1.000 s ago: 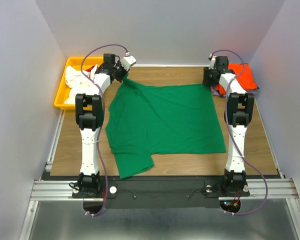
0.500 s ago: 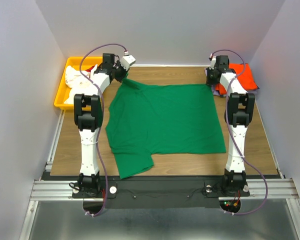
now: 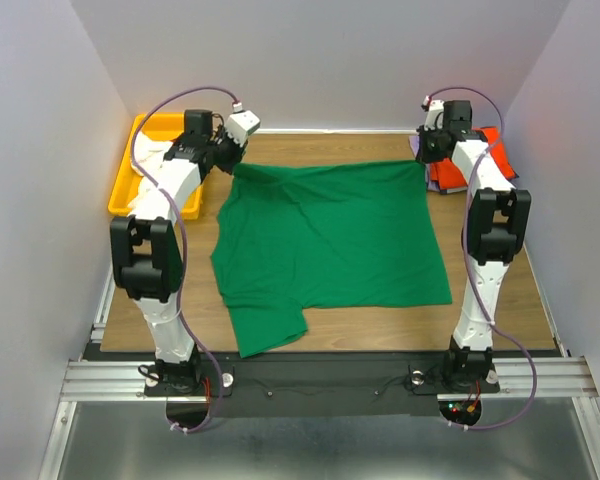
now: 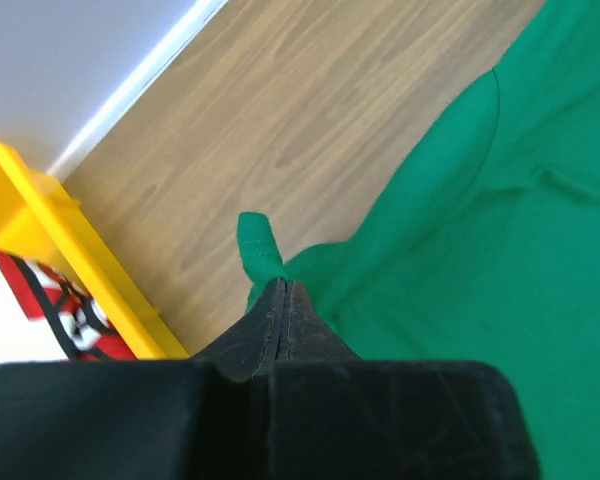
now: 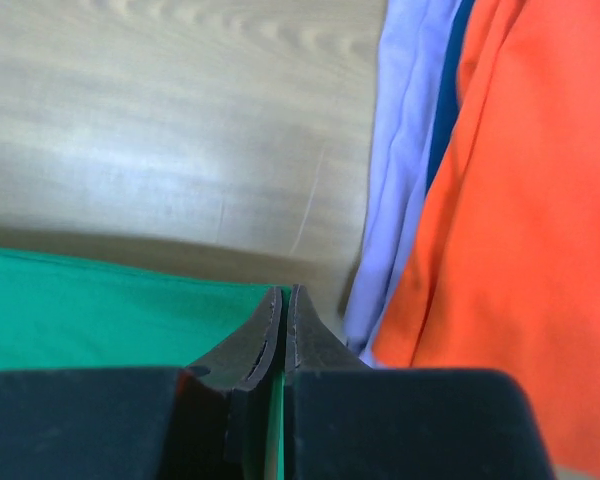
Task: Fold and stack the t-shirts
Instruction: Fold the tshirt
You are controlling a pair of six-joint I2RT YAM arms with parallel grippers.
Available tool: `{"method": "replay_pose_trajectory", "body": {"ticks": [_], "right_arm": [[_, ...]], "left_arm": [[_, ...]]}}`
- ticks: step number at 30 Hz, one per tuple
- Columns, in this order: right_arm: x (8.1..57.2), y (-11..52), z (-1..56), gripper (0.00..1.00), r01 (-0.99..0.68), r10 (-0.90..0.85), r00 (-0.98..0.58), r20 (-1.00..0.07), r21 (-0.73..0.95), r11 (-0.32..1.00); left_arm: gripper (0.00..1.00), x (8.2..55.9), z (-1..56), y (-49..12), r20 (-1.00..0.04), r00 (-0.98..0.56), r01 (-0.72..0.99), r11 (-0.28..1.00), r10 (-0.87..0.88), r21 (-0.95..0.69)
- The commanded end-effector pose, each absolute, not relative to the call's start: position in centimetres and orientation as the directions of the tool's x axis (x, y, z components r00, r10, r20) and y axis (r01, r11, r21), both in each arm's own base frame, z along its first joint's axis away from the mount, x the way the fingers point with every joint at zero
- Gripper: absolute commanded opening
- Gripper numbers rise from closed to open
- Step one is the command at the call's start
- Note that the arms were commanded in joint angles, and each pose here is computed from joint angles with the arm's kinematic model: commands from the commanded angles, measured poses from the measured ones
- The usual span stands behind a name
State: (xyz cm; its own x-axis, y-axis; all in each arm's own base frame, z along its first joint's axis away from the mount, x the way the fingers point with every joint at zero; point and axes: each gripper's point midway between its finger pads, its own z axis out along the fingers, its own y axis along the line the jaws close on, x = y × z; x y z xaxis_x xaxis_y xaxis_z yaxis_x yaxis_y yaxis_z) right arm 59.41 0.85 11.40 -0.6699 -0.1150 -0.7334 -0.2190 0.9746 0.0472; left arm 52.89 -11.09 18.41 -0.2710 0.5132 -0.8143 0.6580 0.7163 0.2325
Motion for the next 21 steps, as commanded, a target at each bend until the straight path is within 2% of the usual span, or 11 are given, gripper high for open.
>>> {"method": "replay_pose_trajectory", "body": {"ticks": [1,3,4,7,10,16,20,21], "right_arm": [[57.9,0.3,14.5,0.01,-0.277,-0.167,-0.62,-0.766,0.015,0.961],[57.0,0.2,14.3,0.01,-0.299,-0.189,-0.623,-0.759,0.007,0.954],[56.1,0.4,13.4,0.01,-0.313,-0.198,-0.639,-0.744,0.016,0.95],[53.5,0.3,13.1,0.01,-0.353,-0.243,-0.646,-0.724,0.001,0.936],[51.6,0.3,12.0,0.01,-0.374,-0.268,-0.664,-0.699,0.0,0.927],[48.3,0.2,7.7,0.01,-0.395,-0.302,-0.728,-0.616,0.017,0.919],[47.0,0.3,5.9,0.01,-0.408,-0.314,-0.751,-0.58,0.033,0.913],[46.8,0.3,5.9,0.01,-0.412,-0.32,-0.751,-0.578,0.031,0.911]], "left_arm": [[0.0,48.6,20.0,-10.8,-0.829,-0.303,0.636,0.747,0.471,0.192],[0.0,45.7,17.7,-11.2,-0.81,-0.369,0.647,0.752,0.457,0.13],[0.0,44.7,18.6,-11.4,-0.821,-0.356,0.641,0.756,0.446,0.133],[0.0,40.4,16.4,-12.7,-0.803,-0.403,0.64,0.762,0.439,0.095],[0.0,38.0,14.3,-13.5,-0.773,-0.449,0.639,0.766,0.448,0.072],[0.0,33.2,7.0,-14.8,-0.626,-0.592,0.659,0.752,0.508,-0.014],[0.0,31.8,4.9,-14.4,-0.544,-0.593,0.713,0.701,0.593,-0.014],[0.03,31.5,4.9,-14.4,-0.535,-0.58,0.734,0.679,0.614,-0.018]]}}
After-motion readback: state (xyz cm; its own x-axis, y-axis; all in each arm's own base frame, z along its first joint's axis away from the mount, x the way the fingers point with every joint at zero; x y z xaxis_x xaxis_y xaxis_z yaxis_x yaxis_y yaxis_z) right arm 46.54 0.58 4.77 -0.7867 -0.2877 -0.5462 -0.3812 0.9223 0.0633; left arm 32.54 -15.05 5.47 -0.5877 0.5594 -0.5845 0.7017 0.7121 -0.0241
